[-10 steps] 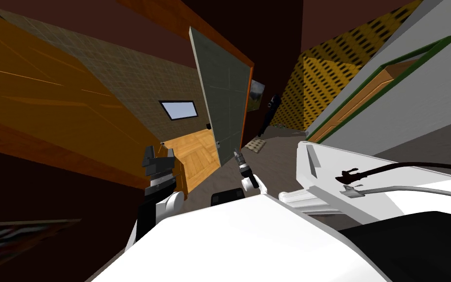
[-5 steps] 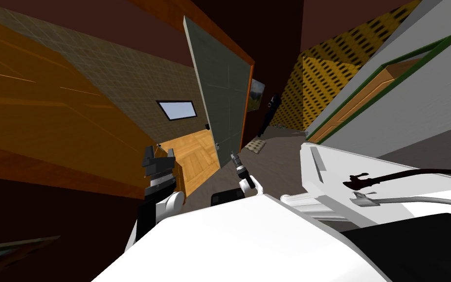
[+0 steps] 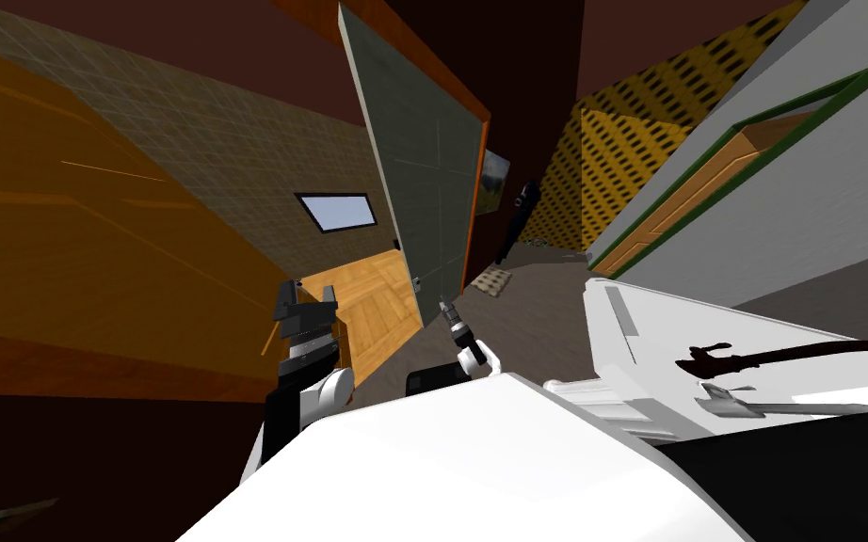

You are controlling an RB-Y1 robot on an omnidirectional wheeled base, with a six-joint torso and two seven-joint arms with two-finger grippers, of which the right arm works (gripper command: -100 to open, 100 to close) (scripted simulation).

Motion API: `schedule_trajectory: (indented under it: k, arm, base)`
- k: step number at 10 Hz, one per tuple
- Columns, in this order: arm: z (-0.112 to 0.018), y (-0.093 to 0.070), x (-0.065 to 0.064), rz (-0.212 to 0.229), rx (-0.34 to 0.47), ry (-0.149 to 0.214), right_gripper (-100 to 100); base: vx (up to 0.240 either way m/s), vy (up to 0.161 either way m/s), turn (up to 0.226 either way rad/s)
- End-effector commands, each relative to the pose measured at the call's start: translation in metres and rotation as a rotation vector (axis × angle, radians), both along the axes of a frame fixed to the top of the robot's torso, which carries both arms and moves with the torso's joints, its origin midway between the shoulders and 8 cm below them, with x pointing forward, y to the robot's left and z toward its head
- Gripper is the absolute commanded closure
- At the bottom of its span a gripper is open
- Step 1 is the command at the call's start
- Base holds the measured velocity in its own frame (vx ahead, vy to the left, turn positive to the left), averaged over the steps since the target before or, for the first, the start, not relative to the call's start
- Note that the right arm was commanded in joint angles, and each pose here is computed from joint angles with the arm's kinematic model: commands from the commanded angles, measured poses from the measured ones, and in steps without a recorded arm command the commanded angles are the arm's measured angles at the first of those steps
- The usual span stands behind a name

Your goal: Push the door open

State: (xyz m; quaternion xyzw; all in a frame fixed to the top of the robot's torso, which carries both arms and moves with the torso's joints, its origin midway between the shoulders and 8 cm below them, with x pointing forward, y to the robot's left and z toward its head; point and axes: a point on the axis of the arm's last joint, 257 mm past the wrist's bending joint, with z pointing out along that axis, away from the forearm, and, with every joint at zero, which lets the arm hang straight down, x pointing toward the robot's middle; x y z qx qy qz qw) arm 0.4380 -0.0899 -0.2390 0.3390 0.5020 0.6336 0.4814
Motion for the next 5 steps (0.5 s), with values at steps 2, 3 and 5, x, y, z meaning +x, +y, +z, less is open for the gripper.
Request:
schedule_trajectory:
  k: [2,3,5]
  arm:
    - [-0.018,0.016,0.0,0.037,0.0,0.029,-100]
    - [-0.025,0.022,-0.002,0.051,-0.002,0.042,-100]
    - [-0.038,0.033,-0.004,0.077,-0.005,0.064,-100]
  base:
    - [0.103,-0.018,-0.021]
    - [0.109,-0.006,-0.022]
    - [0.104,-0.005,-0.024]
